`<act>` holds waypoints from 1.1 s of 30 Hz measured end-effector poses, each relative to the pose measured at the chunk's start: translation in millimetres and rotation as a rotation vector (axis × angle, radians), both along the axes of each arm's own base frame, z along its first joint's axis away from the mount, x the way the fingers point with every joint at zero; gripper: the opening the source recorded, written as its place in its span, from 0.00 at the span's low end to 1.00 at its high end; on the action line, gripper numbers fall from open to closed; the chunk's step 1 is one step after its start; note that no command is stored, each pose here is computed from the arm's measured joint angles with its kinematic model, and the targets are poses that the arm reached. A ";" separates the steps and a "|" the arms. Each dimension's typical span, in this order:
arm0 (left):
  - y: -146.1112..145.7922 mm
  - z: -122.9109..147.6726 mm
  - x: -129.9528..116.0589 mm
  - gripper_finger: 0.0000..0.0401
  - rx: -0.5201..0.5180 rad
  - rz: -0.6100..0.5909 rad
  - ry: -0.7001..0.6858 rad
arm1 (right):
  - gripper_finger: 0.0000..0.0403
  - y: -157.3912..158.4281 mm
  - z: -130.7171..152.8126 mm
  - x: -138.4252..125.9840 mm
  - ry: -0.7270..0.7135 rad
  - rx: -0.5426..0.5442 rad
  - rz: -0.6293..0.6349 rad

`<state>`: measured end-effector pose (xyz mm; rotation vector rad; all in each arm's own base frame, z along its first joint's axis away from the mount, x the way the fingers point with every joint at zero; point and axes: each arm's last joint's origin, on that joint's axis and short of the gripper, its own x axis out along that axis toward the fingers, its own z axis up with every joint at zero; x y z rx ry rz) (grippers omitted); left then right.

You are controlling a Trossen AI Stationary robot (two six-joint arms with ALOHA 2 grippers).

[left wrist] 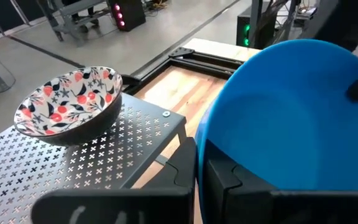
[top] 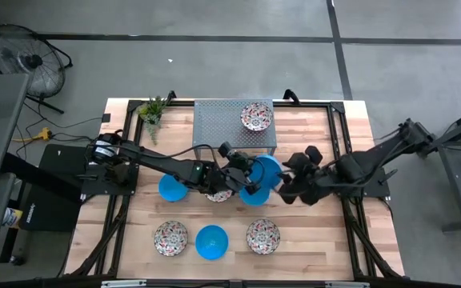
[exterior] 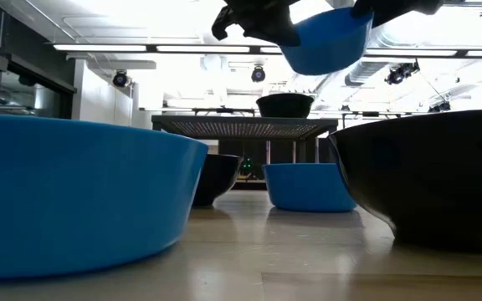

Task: Pick & Place Mini bowls
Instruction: Put the blue bowl on the shelf

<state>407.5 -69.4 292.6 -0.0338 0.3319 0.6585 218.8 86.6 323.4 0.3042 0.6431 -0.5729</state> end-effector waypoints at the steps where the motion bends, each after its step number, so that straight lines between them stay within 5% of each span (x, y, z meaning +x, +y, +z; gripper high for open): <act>1: 0.3 -0.6 -0.3 0.00 0.001 0.001 0.007 | 0.46 -2.9 3.6 -2.9 -0.013 0.029 -0.002; 7: 12.0 -2.3 -2.9 0.00 -0.036 -0.017 0.060 | 0.50 -19.3 25.1 -25.1 -0.089 0.166 0.013; 15: 39.4 27.1 -17.8 0.00 -0.134 -0.069 0.224 | 0.51 -27.6 36.2 -51.4 -0.102 0.378 0.018; 24: 87.5 87.4 -51.3 0.00 -0.144 -0.107 0.546 | 0.51 -23.1 21.7 -51.3 -0.001 0.447 -0.002; 33: 158.3 100.0 -79.4 0.00 -0.237 -0.191 0.661 | 0.51 -6.4 -1.5 -52.9 -0.013 0.507 -0.049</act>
